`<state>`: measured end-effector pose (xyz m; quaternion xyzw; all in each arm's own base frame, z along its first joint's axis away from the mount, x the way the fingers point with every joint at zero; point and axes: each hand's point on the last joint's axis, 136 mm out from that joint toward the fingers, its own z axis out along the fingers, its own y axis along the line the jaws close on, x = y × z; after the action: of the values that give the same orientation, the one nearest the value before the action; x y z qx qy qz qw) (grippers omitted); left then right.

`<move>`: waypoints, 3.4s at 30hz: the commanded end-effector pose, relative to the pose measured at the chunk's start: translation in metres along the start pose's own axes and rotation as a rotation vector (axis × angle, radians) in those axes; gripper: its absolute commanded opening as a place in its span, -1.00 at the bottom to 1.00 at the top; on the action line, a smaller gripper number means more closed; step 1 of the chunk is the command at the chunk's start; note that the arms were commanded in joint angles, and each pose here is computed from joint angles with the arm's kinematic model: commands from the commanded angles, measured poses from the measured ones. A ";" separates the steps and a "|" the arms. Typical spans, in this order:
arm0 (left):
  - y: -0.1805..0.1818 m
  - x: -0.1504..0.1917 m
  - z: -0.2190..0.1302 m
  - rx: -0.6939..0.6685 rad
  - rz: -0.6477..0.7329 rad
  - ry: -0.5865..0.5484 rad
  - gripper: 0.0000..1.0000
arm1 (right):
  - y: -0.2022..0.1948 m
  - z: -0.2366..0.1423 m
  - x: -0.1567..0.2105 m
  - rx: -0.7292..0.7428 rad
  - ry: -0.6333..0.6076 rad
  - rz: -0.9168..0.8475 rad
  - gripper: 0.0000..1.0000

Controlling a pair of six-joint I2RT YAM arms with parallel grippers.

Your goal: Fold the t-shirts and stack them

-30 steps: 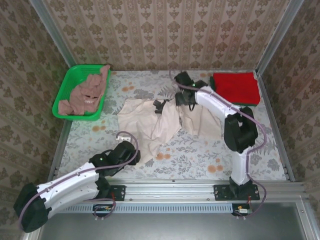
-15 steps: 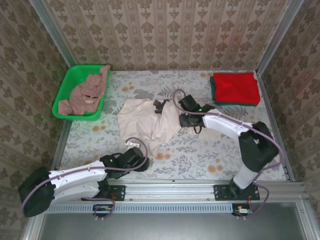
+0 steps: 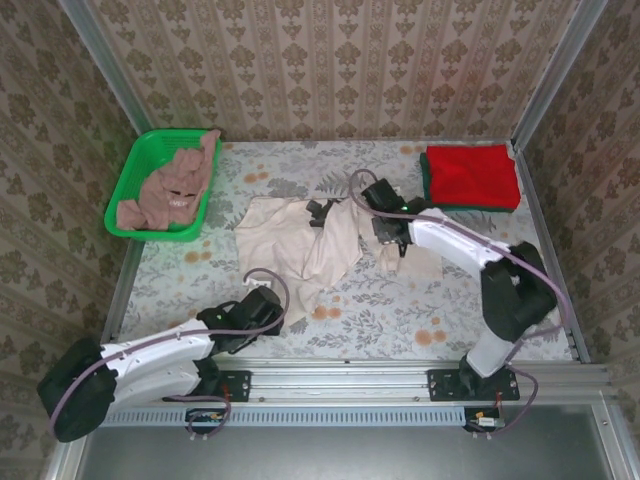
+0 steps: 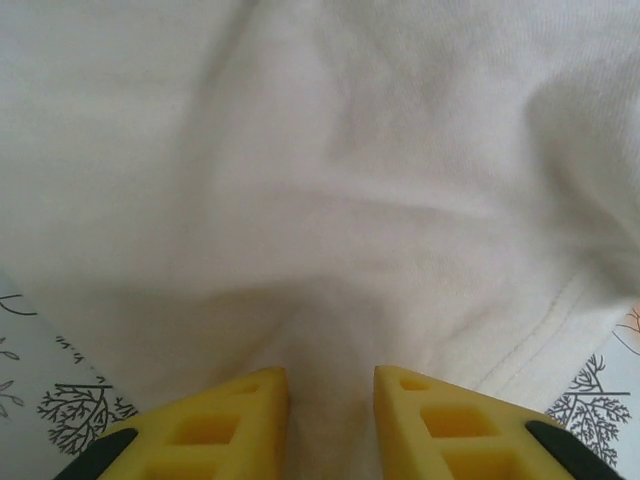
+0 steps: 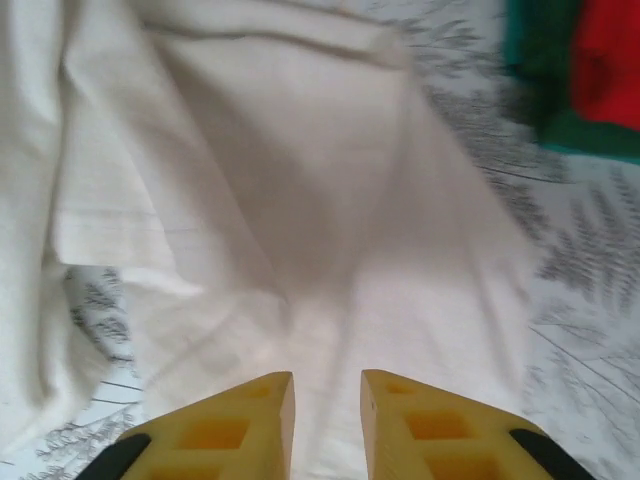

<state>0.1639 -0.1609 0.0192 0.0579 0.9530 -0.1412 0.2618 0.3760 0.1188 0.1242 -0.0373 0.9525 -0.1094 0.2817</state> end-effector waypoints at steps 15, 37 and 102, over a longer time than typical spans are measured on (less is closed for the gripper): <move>0.007 0.008 -0.003 0.024 -0.018 -0.001 0.56 | 0.078 0.012 -0.014 -0.390 -0.023 0.261 -0.04; 0.008 -0.014 0.006 -0.007 -0.024 0.011 -1.00 | 0.051 0.064 -0.040 -0.213 -0.008 0.285 -1.00; 0.036 0.009 -0.040 -0.163 -0.086 -0.038 0.23 | -0.040 0.048 0.048 -0.138 0.053 0.426 -1.00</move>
<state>0.1503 -0.1262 0.0522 -0.0008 0.9497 -0.1057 0.2946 0.3688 0.0733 0.0408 0.1439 0.9587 0.0216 0.2445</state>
